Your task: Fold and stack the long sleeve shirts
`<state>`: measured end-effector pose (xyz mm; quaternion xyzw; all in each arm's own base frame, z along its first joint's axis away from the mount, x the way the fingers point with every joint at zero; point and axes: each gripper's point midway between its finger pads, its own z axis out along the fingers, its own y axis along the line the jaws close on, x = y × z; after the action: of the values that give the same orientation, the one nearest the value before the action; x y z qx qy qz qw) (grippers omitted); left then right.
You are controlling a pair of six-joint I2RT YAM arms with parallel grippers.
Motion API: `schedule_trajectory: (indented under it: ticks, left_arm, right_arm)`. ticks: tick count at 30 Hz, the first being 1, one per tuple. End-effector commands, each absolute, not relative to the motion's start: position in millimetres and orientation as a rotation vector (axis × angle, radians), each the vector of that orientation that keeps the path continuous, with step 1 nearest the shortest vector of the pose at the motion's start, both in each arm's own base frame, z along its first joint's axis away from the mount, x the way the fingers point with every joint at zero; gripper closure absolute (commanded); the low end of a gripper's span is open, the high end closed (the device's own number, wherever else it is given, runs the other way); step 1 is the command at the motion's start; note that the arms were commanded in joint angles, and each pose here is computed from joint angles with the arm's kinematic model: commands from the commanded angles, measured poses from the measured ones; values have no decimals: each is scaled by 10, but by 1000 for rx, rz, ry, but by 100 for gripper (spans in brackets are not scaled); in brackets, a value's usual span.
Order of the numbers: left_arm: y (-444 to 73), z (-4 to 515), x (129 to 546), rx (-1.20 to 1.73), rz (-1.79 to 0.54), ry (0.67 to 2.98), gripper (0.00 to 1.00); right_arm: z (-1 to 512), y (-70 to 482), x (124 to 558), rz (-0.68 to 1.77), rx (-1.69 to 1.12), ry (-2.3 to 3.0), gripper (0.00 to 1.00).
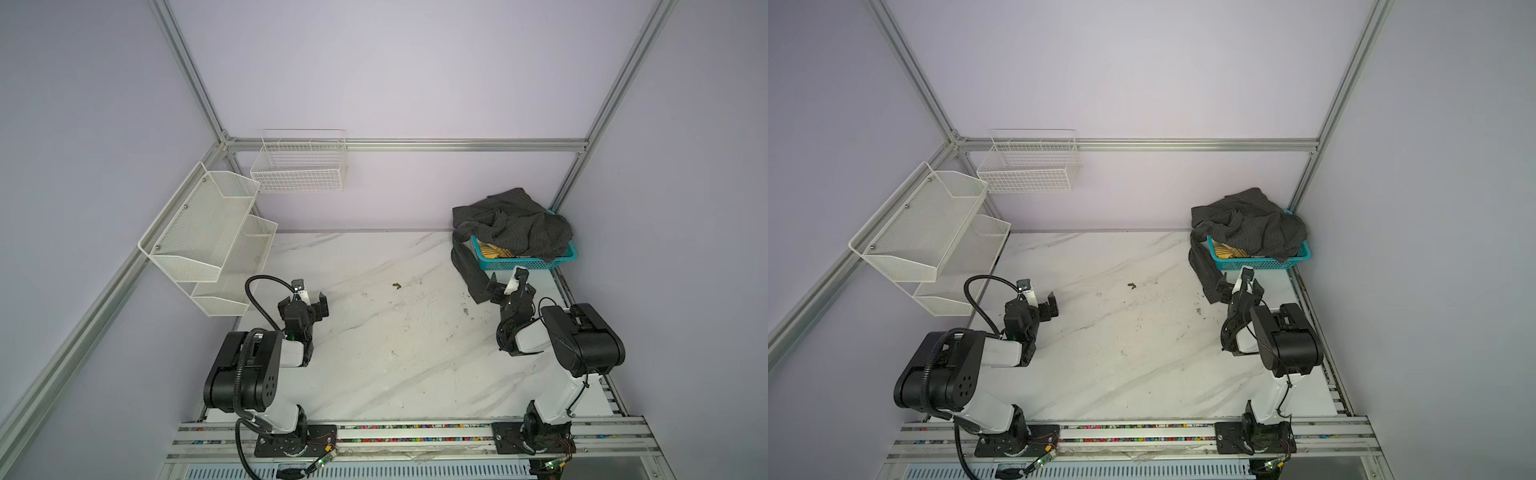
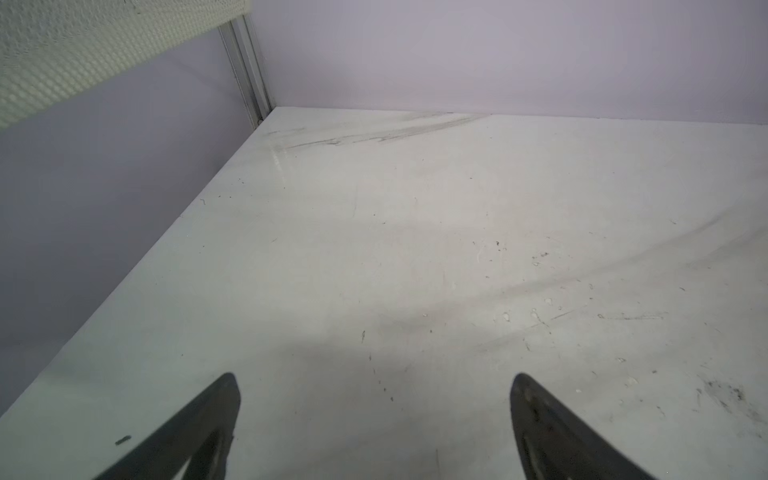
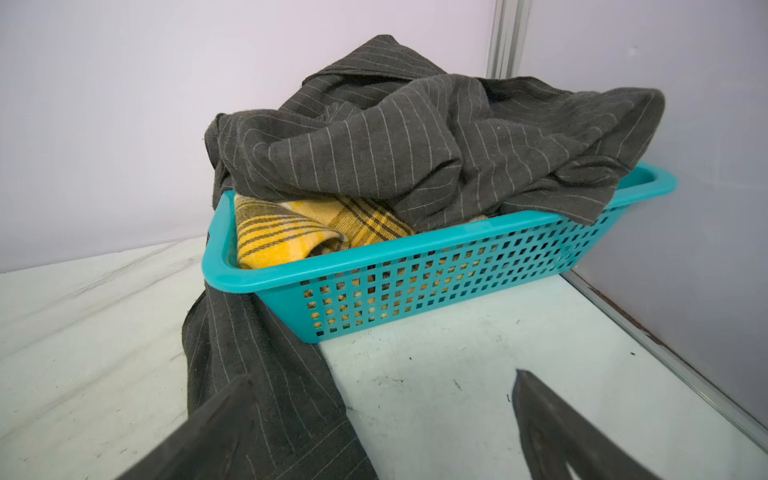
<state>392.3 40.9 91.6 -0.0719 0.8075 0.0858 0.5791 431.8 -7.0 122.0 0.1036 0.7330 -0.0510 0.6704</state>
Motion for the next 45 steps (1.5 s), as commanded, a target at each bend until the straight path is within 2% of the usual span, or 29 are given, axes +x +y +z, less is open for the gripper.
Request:
schedule_trajectory:
  ticks: [1, 25, 28, 30, 32, 33, 35, 38, 41, 45]
  left_arm:
    - [456, 1134, 3977, -185, 215, 1810, 0]
    - [447, 1125, 4003, -173, 216, 1824, 0]
    - [455, 1314, 4045, -168, 250, 1813, 0]
    - [474, 1492, 4144, -188, 268, 1916, 0]
    - [560, 2039, 4206, -369, 209, 1853, 0]
    - [527, 2229, 4234, -425, 138, 1829, 0]
    - [358, 2607, 4312, -498, -12, 1781, 0]
    - [-266, 2905, 4455, -399, -169, 1821, 0]
    - [-942, 2960, 4452, -198, -184, 1884, 0]
    - [-1462, 2871, 4313, -84, -325, 1937, 0]
  right_arm:
    - [1360, -46, 4338, -107, 210, 1606, 3]
    - [1366, -55, 4331, -111, 214, 1604, 3]
    - [1765, -94, 4452, -239, 306, 1650, 3]
    - [2323, -97, 4650, -149, 475, 1695, 3]
    - [2787, -132, 4751, -103, 614, 1702, 3]
    - [2772, -145, 4779, -78, 682, 1700, 3]
    - [2629, -201, 4940, 62, 758, 1759, 5]
    - [2623, -237, 5178, 3, 803, 1843, 12]
    - [2696, -153, 5502, -6, 759, 1912, 12]
    - [2636, -173, 5762, -92, 730, 1968, 14]
